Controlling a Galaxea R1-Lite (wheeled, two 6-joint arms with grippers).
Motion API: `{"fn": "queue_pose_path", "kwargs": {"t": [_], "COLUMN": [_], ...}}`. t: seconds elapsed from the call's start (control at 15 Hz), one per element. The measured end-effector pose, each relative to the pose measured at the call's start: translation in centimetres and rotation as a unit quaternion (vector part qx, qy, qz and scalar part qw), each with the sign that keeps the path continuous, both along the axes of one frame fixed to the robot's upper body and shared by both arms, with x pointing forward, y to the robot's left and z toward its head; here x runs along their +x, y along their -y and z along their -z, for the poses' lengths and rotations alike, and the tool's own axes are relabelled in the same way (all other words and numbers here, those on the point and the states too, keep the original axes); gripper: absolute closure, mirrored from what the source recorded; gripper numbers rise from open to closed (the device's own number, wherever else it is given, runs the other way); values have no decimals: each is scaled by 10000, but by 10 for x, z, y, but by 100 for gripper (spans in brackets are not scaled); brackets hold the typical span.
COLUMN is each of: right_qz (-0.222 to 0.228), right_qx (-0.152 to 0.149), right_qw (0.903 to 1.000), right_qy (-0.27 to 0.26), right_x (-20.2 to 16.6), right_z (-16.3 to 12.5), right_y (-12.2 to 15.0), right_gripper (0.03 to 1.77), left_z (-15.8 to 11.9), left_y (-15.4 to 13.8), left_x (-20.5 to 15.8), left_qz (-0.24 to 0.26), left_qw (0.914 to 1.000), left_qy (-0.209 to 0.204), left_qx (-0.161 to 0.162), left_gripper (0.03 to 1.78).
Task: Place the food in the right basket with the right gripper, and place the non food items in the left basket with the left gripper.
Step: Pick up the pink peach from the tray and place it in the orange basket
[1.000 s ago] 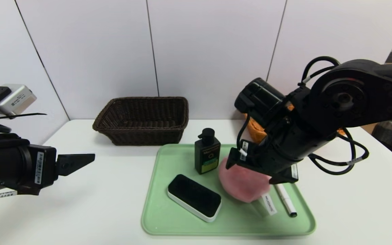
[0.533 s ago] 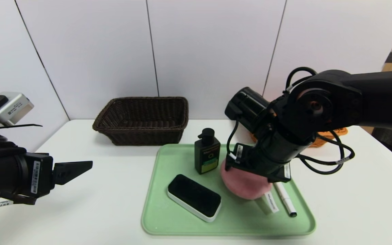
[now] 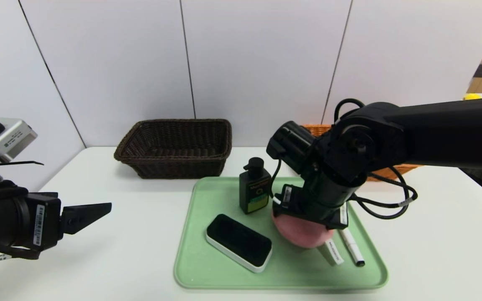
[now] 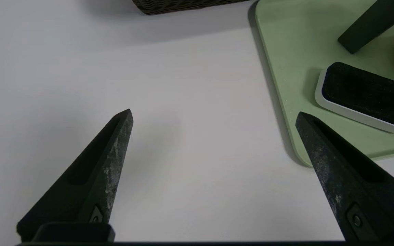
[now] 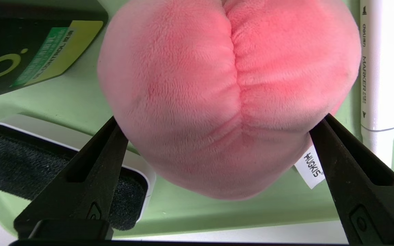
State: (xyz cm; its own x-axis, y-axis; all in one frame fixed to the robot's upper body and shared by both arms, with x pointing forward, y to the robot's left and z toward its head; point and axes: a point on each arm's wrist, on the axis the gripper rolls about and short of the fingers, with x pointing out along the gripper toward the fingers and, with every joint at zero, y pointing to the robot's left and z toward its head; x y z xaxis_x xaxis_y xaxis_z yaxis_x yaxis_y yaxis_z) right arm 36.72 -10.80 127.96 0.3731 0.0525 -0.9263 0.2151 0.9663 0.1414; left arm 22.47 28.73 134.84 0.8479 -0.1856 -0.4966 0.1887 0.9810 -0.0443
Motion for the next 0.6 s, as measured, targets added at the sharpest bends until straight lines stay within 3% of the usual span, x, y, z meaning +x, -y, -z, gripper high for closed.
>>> {"fn": "queue_pose_path", "kwargs": {"t": [0.6], "right_qz": [62], "right_qx": [-181], "right_qw": [9998], "right_qy": [-79], "right_x": [7], "right_z": [13], "right_y": [-1], "right_gripper": [9], "left_z": [4], "left_y": [-1], "left_x": [-3], "left_qz": [9], "left_qw": [10000], "left_qy": [-46], "left_qx": [16], "left_gripper": [12]}}
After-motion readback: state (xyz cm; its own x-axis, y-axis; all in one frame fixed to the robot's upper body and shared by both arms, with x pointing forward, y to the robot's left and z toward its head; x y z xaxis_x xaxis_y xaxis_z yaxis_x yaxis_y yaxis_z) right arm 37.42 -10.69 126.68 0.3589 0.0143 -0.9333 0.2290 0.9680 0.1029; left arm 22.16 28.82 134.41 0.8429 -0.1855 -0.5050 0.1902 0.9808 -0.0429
